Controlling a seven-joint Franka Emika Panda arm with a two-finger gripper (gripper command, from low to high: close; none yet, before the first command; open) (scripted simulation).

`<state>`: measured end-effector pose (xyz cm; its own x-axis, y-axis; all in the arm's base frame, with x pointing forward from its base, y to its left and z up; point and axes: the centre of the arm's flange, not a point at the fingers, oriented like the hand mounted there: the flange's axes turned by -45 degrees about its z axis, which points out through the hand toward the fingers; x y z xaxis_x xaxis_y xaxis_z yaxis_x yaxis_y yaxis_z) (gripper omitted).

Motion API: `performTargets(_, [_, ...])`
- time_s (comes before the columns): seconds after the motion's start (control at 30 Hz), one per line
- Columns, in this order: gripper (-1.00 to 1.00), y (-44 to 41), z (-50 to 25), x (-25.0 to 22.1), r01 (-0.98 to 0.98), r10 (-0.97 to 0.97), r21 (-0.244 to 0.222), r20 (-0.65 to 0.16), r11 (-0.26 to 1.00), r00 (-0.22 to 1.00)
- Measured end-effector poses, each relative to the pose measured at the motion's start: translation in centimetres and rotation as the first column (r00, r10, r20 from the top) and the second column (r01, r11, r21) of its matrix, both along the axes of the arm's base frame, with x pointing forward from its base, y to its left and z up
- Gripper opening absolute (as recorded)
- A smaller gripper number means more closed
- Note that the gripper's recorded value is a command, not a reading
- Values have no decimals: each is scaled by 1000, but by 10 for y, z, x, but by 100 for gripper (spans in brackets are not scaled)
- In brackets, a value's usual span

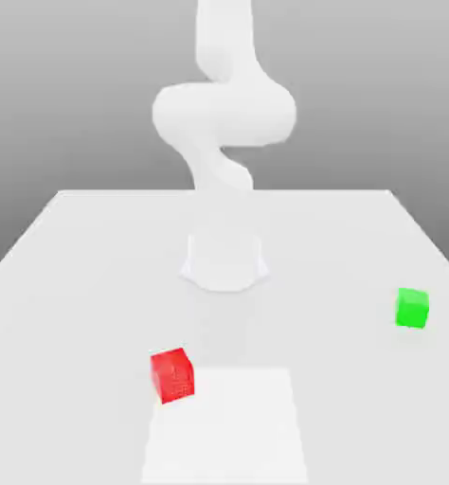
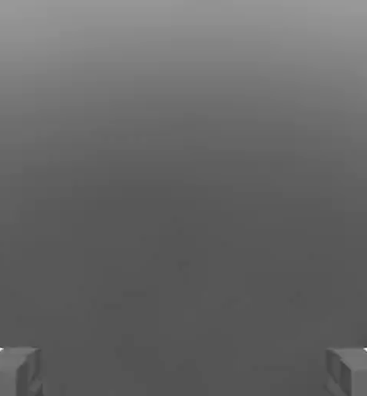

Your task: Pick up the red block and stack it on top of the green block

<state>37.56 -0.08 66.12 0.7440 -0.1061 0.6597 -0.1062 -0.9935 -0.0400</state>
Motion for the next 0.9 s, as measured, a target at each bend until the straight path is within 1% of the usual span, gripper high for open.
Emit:
performTargets(0.07, [0,-5,-49,23,94,-92,31,-74,995,993])
performTargets(0.17, [0,-18,-124,45,238,-223,68,-182,969,958])
performTargets(0.23, [0,-28,-174,51,336,-305,87,-254,938,918])
performTargets(0.33, [0,-45,-249,50,484,-421,102,-363,869,831])
performTargets(0.47, [0,-65,-350,25,682,-553,96,-511,725,659])
performTargets(0.57, [0,-74,-426,-14,823,-621,63,-624,565,474])
performTargets(0.6, [0,-75,-441,-22,845,-630,53,-642,531,437])
performTargets(0.67, [0,-76,-458,-26,863,-638,46,-654,504,407])
performTargets(0.9, [0,-75,-503,-28,867,-639,44,-658,496,399])
